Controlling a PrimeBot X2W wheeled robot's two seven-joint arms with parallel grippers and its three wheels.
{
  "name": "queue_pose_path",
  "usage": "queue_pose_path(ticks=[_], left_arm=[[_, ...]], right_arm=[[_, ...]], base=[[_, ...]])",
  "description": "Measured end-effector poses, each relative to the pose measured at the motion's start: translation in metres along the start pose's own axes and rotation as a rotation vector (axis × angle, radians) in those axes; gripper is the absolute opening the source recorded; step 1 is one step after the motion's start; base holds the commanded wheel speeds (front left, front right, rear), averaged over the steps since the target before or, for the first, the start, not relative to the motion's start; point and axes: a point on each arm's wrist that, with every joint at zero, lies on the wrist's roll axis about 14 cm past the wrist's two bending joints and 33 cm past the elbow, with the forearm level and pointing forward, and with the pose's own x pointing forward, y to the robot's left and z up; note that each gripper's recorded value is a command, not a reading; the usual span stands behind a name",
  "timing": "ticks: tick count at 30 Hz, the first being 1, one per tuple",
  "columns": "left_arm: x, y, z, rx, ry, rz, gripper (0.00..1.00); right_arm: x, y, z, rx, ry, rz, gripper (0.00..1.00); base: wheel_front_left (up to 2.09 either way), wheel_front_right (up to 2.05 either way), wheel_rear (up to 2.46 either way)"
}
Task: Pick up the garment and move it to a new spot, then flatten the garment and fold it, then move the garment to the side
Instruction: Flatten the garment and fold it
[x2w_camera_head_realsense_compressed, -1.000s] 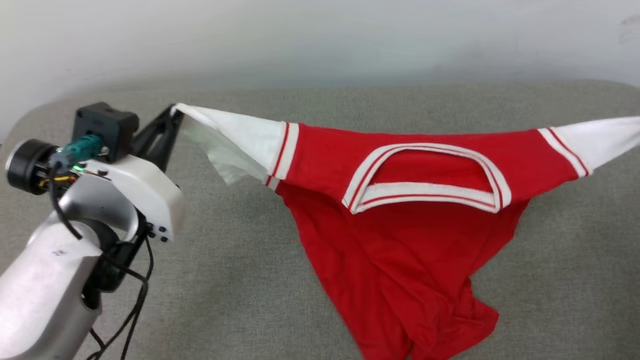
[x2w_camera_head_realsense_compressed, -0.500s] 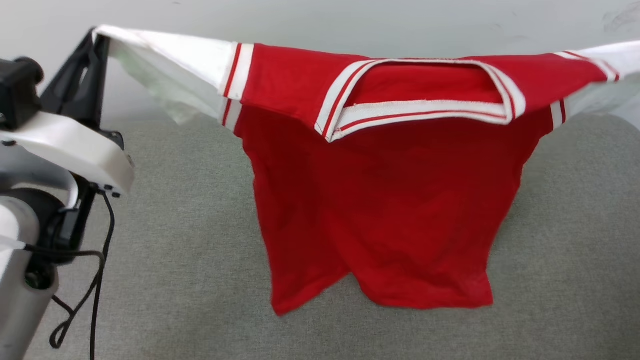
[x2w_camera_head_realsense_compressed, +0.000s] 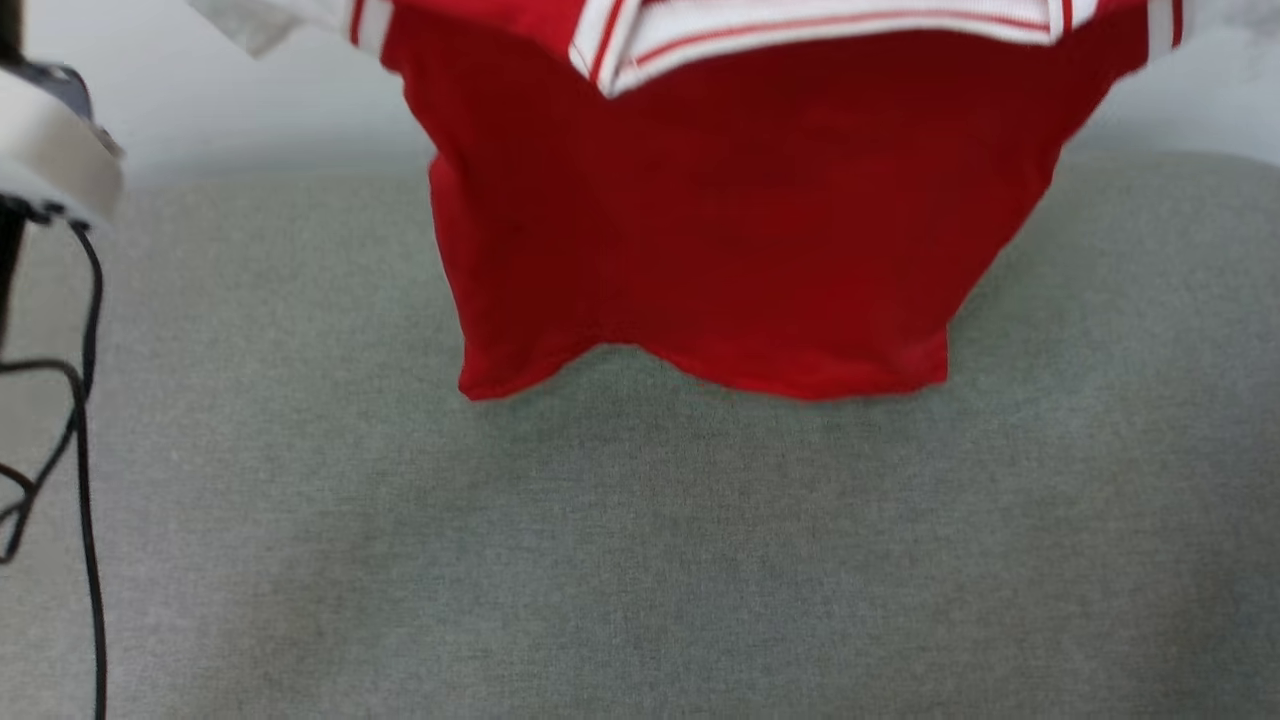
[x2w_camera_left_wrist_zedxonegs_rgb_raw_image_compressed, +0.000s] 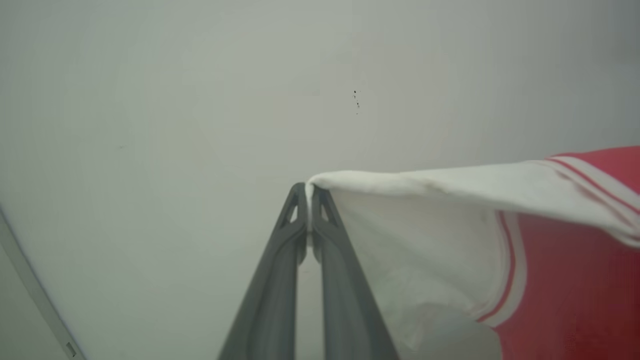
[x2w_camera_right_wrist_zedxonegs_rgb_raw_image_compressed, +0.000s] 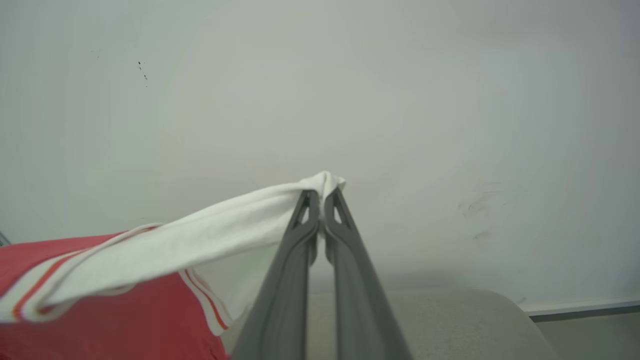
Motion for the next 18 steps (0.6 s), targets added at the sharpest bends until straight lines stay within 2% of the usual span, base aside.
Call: queue_pose_path(ticks=[9, 18], left_arm=[[0.069, 0.016, -0.04, 0.049, 0.051, -0.02, 0.0], [0.142, 0.028, -0.094, 0.083, 0.046, 0.007, 0.0]], right_arm=[[0.081, -0.004, -0.001, -0.019, -0.037, -0.021, 0.0], [0.164, -0.007, -0.032, -0.025, -0.068, -0.043, 0.0]], base=[[0.0, 0.0, 0.0], [0.0, 0.0, 0.0]])
